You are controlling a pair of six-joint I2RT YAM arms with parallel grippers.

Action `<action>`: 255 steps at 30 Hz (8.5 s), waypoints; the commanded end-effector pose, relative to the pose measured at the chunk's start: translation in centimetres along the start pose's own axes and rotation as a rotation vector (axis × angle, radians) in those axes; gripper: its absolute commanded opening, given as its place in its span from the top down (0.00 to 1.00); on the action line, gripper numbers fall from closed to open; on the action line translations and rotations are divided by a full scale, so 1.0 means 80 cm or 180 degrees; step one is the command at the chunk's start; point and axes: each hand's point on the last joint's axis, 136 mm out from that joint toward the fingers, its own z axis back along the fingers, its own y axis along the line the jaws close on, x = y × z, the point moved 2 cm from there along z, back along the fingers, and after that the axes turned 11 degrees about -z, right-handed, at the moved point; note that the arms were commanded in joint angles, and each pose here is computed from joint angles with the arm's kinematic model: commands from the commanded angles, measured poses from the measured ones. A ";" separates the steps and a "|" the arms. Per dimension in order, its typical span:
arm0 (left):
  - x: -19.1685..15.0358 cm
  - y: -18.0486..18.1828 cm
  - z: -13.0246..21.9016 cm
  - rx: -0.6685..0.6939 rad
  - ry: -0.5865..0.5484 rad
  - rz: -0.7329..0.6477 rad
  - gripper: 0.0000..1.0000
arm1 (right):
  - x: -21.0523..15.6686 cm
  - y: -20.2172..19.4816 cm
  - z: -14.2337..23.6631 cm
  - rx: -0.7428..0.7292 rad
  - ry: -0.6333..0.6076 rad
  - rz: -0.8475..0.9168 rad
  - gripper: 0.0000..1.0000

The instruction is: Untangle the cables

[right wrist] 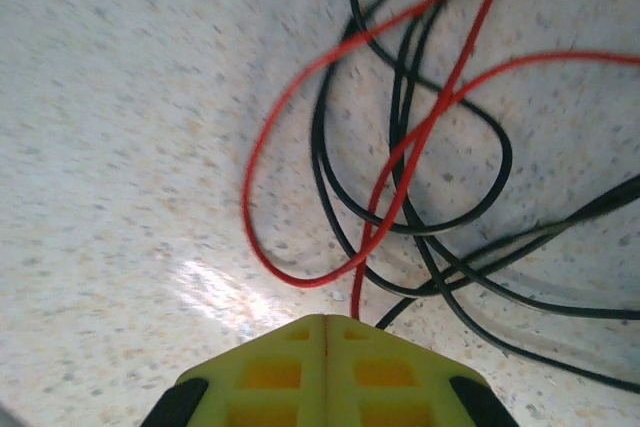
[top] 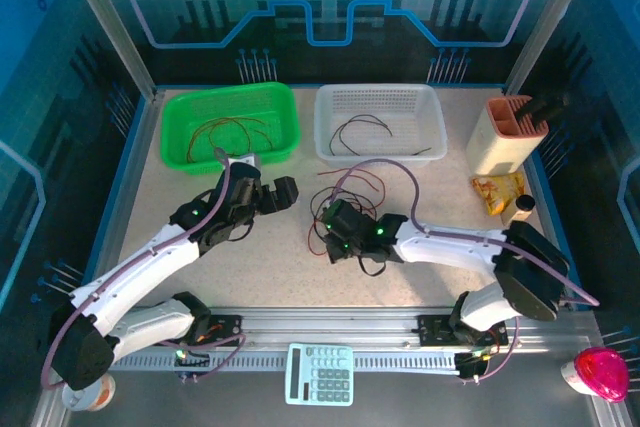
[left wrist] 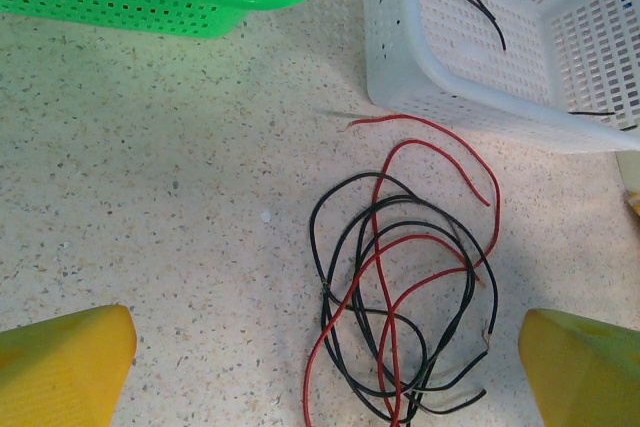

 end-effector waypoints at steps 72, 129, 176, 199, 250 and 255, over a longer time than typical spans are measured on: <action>0.038 -0.061 0.038 -0.0890 -0.0327 -0.0331 0.01 | 0.508 0.066 0.594 0.2198 -0.4458 0.0083 1.00; 0.045 -0.071 0.033 -0.0967 -0.0332 -0.0264 0.01 | 0.433 -0.178 -0.008 -0.0184 -0.1307 -0.0821 0.28; 0.056 -0.082 0.037 -0.1064 -0.0391 -0.0277 0.01 | 0.187 -0.257 0.001 -0.0700 -0.0536 -0.1284 1.00; 0.067 -0.107 0.032 -0.1350 -0.0437 -0.0388 0.01 | 0.379 -0.062 0.270 0.0962 -0.2131 -0.0962 1.00; 0.066 -0.116 0.005 -0.1293 -0.0312 -0.0479 0.01 | 0.593 -0.115 0.397 0.1029 -0.4045 -0.0957 1.00; 0.067 -0.115 0.009 -0.1297 -0.0349 -0.0457 0.01 | 0.562 -0.133 0.282 0.0775 -0.3529 -0.1002 1.00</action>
